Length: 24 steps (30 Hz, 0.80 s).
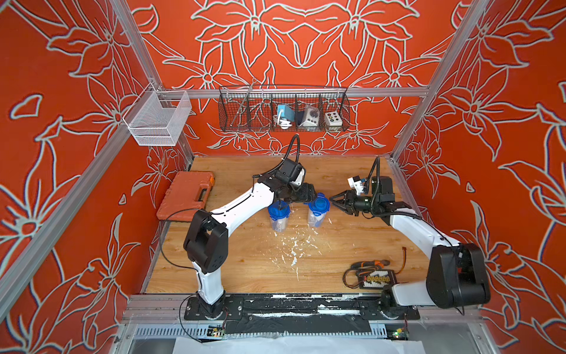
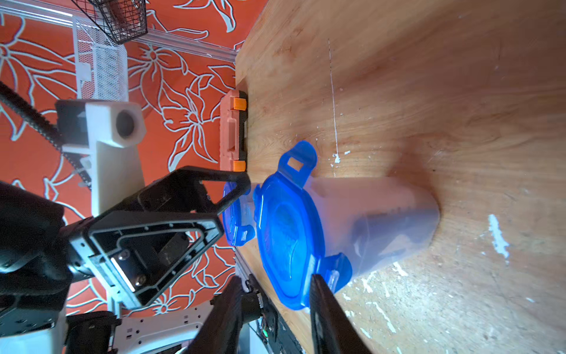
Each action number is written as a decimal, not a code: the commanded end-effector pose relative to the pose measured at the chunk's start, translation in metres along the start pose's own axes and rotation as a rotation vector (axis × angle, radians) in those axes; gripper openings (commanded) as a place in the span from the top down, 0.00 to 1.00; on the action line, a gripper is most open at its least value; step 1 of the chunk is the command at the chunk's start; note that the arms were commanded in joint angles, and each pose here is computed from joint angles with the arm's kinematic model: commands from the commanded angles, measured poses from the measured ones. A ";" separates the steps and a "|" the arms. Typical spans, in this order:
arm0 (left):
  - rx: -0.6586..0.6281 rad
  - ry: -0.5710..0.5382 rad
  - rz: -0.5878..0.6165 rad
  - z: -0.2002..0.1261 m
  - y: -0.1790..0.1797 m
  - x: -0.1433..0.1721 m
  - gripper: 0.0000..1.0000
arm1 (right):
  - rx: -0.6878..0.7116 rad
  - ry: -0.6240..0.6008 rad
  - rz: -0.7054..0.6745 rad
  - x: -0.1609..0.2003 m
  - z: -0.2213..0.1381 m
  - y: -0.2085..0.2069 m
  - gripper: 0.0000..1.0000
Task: Take out toiletry kits
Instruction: Unfasten the latch on the container.
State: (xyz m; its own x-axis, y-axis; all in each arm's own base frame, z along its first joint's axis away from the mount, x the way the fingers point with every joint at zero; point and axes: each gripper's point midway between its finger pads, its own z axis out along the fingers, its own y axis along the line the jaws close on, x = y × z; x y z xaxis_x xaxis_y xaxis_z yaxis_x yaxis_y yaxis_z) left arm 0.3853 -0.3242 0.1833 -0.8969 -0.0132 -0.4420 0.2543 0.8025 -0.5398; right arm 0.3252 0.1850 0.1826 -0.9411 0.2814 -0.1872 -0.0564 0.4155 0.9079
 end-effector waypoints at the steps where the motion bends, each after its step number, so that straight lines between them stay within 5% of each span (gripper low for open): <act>1: 0.024 0.047 0.023 0.014 -0.001 0.005 0.28 | -0.074 -0.004 0.009 -0.001 0.001 0.006 0.58; 9: 0.042 0.092 0.024 0.026 0.002 0.017 0.30 | -0.098 -0.008 0.058 0.004 0.009 -0.023 0.43; 24: -0.076 0.137 -0.026 0.038 0.034 0.036 0.39 | -0.264 -0.004 0.101 0.001 0.017 -0.023 0.48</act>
State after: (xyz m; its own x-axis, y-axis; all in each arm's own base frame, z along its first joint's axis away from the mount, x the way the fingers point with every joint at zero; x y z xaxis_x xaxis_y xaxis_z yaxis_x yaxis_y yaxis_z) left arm 0.3830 -0.3342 0.1559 -0.9207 0.0293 -0.3892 0.2600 0.7898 -0.5556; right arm 0.3301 0.1885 0.1395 -0.9432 0.3252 -0.0672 0.0020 0.2080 0.9781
